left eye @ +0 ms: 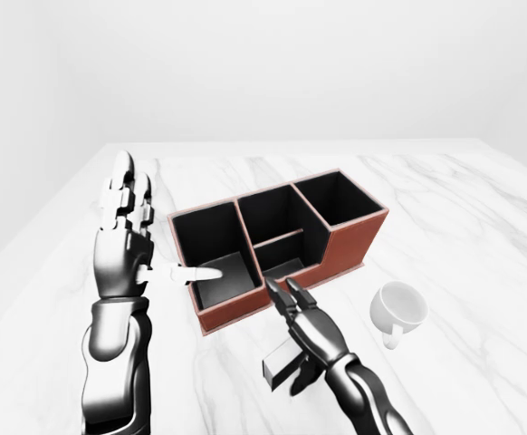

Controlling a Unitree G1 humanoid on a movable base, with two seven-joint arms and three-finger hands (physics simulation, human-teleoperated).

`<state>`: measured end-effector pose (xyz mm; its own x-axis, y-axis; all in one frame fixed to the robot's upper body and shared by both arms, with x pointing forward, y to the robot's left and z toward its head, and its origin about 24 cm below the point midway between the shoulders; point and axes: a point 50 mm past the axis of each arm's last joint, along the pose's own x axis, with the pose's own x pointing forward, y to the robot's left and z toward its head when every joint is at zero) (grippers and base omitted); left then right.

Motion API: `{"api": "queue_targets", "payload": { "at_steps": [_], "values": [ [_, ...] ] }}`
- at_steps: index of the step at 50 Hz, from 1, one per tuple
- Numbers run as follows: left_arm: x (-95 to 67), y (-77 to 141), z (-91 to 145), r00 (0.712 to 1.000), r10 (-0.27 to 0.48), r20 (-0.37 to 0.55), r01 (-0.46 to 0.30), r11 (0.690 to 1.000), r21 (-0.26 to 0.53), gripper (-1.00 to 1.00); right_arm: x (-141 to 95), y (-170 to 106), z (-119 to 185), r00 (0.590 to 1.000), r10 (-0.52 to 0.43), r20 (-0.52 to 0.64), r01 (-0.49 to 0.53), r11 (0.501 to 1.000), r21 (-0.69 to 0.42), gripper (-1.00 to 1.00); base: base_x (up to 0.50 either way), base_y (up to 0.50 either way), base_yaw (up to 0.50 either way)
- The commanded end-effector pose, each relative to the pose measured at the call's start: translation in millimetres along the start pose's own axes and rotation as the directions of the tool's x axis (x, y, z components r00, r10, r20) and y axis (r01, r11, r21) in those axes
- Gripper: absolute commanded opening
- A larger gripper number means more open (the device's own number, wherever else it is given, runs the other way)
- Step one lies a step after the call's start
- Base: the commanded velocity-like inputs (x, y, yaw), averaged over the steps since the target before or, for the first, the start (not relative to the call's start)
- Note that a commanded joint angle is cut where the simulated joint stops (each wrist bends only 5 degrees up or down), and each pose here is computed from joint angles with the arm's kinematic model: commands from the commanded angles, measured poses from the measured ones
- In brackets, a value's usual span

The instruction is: Pick up the book and place it in the front compartment of the caddy.

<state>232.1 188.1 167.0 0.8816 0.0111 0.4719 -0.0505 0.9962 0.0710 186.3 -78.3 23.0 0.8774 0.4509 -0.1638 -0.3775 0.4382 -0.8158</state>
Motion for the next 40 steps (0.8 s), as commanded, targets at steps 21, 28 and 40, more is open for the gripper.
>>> {"api": "queue_targets", "payload": {
  "at_steps": [21, 28, 40],
  "values": [
    [0.8, 0.5, -1.4, 1.0, 0.003, -0.005, -0.003, 1.0, 0.0, 1.0, -2.2, 14.7, -13.3, 0.997, 0.041, -0.061, -0.042, 0.999, -0.025, 1.0, 0.0, 0.0, 0.0],
    [0.9, 0.2, -0.5, 1.0, 0.003, -0.001, -0.003, 1.0, 0.001, 1.0, -2.6, 18.4, -14.0, 0.997, 0.048, -0.065, -0.049, 0.998, -0.025, 1.0, 0.0, 0.0, 0.0],
    [0.9, 0.9, 0.1, 1.0, 0.006, 0.002, -0.006, 1.0, 0.003, 1.0, -2.6, 17.3, -14.6, 0.997, 0.045, -0.066, -0.046, 0.999, -0.024, -1.0, 0.0, 0.0, 0.0]
  ]
}}
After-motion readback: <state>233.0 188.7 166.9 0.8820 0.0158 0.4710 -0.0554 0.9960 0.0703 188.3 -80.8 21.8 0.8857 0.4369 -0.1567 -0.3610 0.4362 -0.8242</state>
